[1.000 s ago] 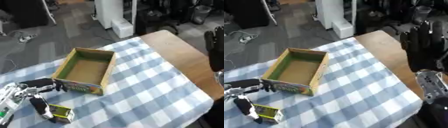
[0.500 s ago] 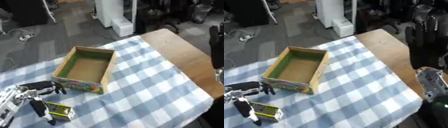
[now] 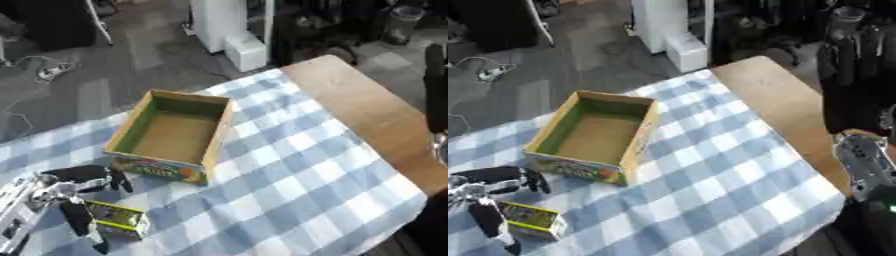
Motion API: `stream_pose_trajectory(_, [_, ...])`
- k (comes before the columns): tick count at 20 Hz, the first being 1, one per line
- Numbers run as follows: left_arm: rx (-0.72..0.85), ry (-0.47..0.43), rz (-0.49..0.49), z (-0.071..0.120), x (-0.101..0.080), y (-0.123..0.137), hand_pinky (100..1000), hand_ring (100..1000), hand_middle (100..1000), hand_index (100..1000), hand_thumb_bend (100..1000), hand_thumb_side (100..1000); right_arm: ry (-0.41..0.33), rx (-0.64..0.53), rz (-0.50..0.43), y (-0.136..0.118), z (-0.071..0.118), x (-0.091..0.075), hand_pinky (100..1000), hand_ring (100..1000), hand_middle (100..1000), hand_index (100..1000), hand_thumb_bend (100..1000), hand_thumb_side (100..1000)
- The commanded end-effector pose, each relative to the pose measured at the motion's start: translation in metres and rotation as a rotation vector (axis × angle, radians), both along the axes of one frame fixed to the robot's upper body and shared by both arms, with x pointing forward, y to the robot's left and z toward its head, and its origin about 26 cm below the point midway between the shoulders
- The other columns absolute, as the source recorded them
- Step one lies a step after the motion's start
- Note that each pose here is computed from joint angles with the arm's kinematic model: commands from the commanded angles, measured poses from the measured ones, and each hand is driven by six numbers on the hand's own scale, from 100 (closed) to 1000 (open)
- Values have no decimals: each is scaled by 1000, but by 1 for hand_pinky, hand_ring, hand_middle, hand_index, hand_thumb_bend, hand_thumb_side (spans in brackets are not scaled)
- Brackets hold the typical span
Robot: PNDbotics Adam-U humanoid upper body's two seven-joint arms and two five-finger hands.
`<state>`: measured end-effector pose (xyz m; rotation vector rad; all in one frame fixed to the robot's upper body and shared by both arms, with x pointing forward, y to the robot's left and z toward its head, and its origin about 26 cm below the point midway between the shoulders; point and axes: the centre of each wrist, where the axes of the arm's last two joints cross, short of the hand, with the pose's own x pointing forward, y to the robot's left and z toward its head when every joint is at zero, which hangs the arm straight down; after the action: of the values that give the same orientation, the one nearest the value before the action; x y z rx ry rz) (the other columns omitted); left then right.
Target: Pick up objects on the table and place them in the box.
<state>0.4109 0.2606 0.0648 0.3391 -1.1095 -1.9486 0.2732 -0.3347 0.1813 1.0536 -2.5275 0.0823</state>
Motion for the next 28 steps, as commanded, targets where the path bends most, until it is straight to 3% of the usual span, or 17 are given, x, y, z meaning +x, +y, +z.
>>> stream_pose_trajectory(1, [21,-41,-14,11,1,-1,657,735,769,812,910,303,-32,-29,0,-1,12,0,339,283,259,422,100,863])
stream_pose_trajectory(2, [23,-52,-22,12,0,-3,562,681,737,786,911,294,-32,-30,0,-1,12,0,339,283,259,421,100,862])
stream_pose_trajectory(4, [28,-80,-35,14,-2,-6,512,662,735,780,904,285,-32,-31,0,-1,12,0,339,283,259,421,100,862])
stream_pose_trajectory(13, [96,-122,-53,9,-12,-12,488,654,769,815,881,275,-36,-36,0,-1,11,0,339,283,258,421,100,860])
stream_pose_trajectory(17, [118,-112,-36,4,-15,-10,278,586,728,773,817,270,-36,-36,-2,-1,11,0,338,283,257,420,100,859])
stream_pose_trajectory(21, [131,-98,-11,-2,-17,-4,241,553,700,761,795,269,-37,-38,-3,-2,10,0,338,282,256,420,100,859])
stream_pose_trajectory(23, [126,-99,-4,-4,-17,-2,151,489,640,741,771,263,-37,-39,-3,-2,10,-1,338,282,255,419,100,858])
stream_pose_trajectory(25, [115,-128,-8,-3,-18,-2,100,467,605,708,748,260,-37,-39,-3,-2,10,-1,338,282,255,419,100,858])
stream_pose_trajectory(28, [108,-229,-41,1,-18,-3,100,461,569,644,747,246,-37,-39,-4,-2,10,-1,338,282,255,419,100,858])
